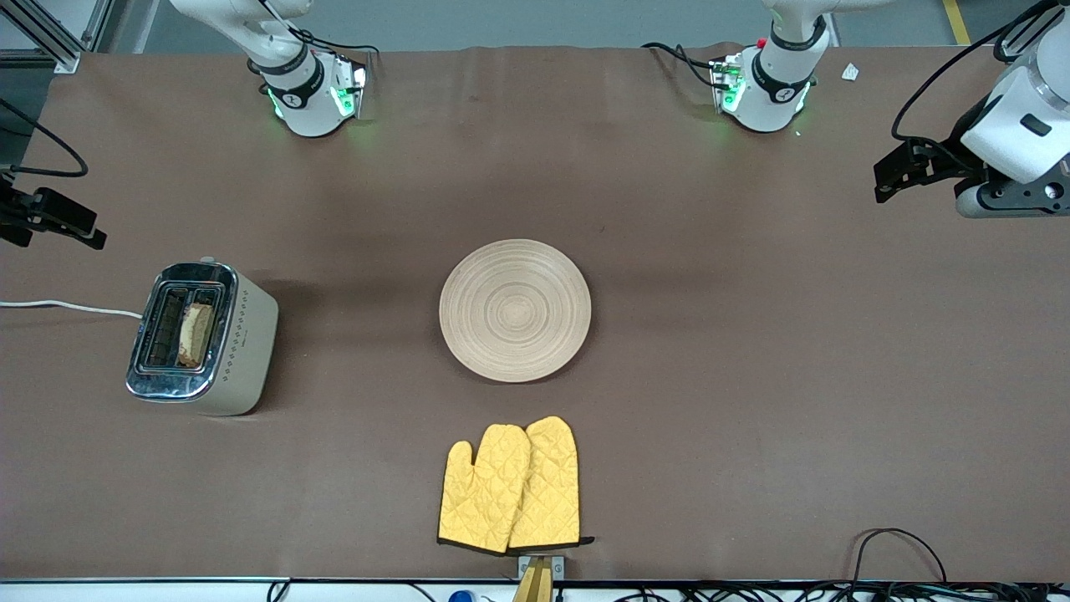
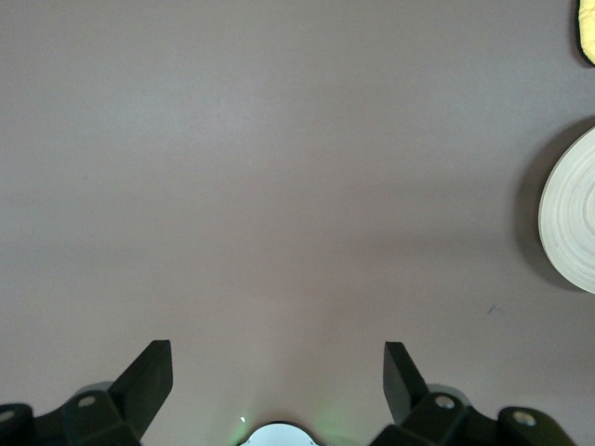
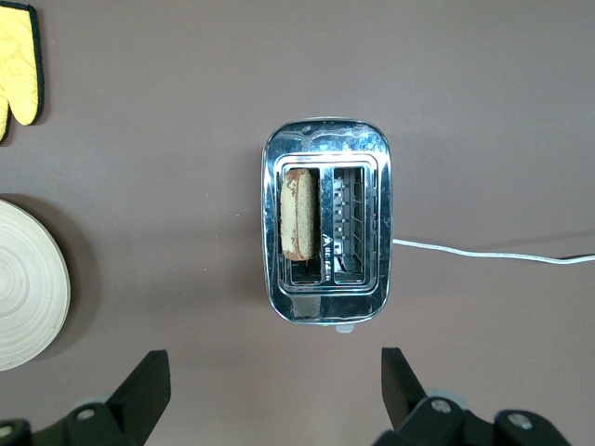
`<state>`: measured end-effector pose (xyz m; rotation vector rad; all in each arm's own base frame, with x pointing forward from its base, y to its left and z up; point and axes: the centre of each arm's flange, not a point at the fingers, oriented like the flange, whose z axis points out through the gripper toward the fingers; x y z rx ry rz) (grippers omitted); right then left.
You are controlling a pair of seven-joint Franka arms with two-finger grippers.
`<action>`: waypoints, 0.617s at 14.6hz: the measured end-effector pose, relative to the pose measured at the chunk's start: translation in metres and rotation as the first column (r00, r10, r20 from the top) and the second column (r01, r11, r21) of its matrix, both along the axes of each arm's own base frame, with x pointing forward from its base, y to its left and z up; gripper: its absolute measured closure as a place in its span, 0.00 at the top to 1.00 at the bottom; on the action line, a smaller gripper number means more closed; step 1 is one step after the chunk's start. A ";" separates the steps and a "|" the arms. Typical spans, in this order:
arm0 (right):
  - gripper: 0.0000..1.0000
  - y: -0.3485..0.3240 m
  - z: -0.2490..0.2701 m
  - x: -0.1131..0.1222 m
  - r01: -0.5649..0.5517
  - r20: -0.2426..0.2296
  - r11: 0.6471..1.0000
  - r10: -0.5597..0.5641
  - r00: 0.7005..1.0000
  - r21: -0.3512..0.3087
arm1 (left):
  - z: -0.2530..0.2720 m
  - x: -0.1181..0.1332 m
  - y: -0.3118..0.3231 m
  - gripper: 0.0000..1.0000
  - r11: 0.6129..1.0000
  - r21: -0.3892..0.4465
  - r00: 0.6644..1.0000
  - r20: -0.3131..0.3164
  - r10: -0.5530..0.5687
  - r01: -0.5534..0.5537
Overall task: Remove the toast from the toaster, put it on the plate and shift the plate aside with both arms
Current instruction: 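Reach the right gripper down to the toast in the chrome toaster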
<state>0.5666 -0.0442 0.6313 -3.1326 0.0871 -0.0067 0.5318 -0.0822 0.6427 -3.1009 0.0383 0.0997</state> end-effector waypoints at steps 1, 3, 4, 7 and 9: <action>1.00 0.000 0.000 0.000 0.000 0.000 1.000 0.000 1.000 0.000 | 0.000 0.000 0.000 1.00 1.000 0.000 1.000 0.000 0.000 0.000; 1.00 0.000 0.000 0.000 0.000 0.000 1.000 0.000 1.000 0.000 | 0.000 0.000 0.000 1.00 1.000 0.000 1.000 0.000 0.000 0.000; 1.00 0.000 0.000 0.000 0.000 0.000 1.000 0.000 1.000 0.000 | 0.000 0.000 0.000 1.00 1.000 0.000 1.000 0.000 0.000 0.000; 1.00 0.000 0.000 0.001 0.000 0.006 1.000 0.000 1.000 -0.001 | 0.000 0.000 0.000 1.00 1.000 0.000 1.000 0.000 0.000 0.000; 1.00 -0.001 -0.002 0.005 0.001 0.022 1.000 -0.001 1.000 -0.002 | 0.000 0.000 0.000 1.00 1.000 0.000 1.000 -0.001 0.000 0.000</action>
